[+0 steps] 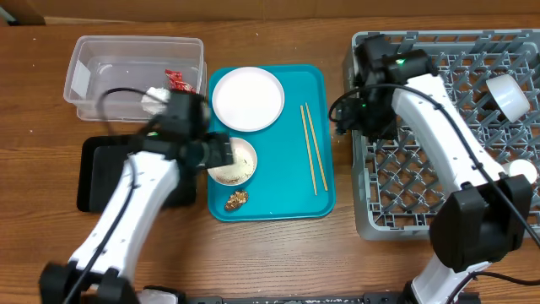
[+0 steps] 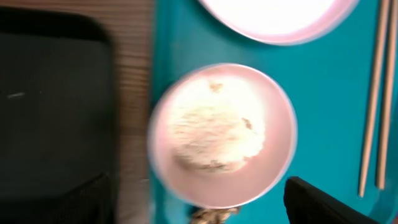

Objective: Sort waste into correct bins and load items into the dishwasher
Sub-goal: 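Move the left gripper to the rice plate and grasp its rim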

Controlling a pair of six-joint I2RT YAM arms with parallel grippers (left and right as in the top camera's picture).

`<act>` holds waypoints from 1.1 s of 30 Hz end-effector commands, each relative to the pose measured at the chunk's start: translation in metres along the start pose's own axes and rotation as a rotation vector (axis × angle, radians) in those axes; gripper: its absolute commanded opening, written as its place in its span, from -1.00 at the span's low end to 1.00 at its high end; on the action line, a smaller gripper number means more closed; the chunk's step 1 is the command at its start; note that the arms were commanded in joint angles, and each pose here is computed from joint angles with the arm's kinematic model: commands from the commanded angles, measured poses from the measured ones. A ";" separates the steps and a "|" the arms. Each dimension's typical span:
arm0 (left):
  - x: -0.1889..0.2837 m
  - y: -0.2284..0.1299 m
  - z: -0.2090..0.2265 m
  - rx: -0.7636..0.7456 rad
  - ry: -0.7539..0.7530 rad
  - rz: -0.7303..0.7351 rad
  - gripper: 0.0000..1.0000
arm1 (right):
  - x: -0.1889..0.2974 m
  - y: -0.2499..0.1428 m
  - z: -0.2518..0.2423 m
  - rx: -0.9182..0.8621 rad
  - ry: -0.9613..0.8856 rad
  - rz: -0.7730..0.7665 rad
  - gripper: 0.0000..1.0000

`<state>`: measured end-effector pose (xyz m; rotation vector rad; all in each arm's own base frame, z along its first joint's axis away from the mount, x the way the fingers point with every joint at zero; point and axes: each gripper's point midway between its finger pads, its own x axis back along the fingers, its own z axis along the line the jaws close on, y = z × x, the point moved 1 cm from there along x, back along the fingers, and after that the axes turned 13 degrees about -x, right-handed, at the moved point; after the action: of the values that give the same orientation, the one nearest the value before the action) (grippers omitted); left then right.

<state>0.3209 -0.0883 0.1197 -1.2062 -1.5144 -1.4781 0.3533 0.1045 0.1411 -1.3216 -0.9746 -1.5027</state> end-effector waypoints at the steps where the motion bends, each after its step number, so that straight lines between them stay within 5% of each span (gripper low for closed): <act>1: -0.020 -0.007 -0.032 -0.102 -0.037 0.044 0.75 | 0.016 0.010 -0.025 -0.051 -0.028 -0.052 0.56; 17: -0.069 -0.012 -0.078 -0.299 0.043 0.042 0.49 | 0.049 0.011 -0.073 -0.170 -0.027 -0.076 0.61; 27: -0.083 -0.015 -0.078 -0.303 0.051 0.064 -0.27 | 0.049 0.013 -0.072 -0.169 -0.023 -0.084 0.61; 33: -0.084 -0.016 -0.078 -0.303 0.053 0.066 -0.45 | 0.049 0.013 -0.072 -0.169 -0.022 -0.084 0.61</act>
<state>0.3237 -0.1756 0.0473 -1.3663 -1.2541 -1.7058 0.3429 0.0276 0.1770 -1.4422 -0.9304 -1.6589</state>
